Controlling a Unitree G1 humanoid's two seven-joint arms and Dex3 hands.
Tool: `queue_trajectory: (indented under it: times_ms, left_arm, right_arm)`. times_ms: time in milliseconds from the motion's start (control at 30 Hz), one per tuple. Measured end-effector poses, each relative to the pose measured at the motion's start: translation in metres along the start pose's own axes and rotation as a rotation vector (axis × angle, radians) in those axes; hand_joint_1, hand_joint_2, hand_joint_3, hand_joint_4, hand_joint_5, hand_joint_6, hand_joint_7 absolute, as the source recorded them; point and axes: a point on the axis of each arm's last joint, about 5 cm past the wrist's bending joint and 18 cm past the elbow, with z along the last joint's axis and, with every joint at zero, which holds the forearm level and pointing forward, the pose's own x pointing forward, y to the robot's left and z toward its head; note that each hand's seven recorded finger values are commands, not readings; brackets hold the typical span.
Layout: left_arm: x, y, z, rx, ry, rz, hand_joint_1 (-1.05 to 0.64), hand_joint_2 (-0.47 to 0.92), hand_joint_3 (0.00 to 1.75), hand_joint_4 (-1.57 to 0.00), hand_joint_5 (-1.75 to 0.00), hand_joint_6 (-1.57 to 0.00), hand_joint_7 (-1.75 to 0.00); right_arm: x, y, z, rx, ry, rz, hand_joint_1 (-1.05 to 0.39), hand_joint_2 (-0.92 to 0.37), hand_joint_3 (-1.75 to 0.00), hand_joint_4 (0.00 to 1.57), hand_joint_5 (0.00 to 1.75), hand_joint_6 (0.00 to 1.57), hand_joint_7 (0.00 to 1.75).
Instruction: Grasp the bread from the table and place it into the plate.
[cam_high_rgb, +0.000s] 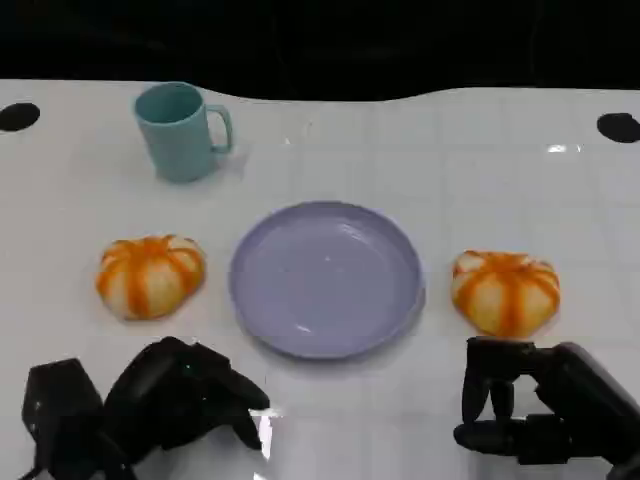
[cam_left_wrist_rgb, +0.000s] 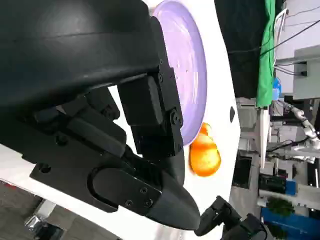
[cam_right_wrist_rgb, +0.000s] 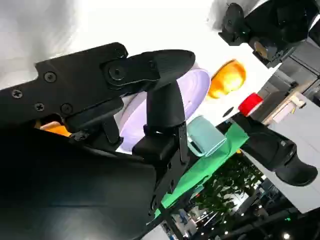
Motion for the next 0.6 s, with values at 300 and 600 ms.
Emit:
queue_trajectory:
  times_ms: [300,600]
  left_arm:
    - [0.0003,0.0003,-0.0001,-0.002,0.001,0.001,-1.05,0.85,0.0,-1.25,-0.88,-1.57,-0.03]
    - [0.0004,0.0003,-0.0001,-0.002,0.001,0.001,-1.05,0.85,0.0,-1.25,-0.88,-1.57,-0.03]
  right_arm:
    - [0.0001,0.0,-0.0004,0.001,-0.002,0.001,-0.48,-0.92,-0.18,0.81,1.75,0.67,1.69]
    - [0.0005,-0.0003,-0.0005,0.001,-0.002,0.002,-0.48,-0.92,-0.18,0.8,1.75,0.67,1.67]
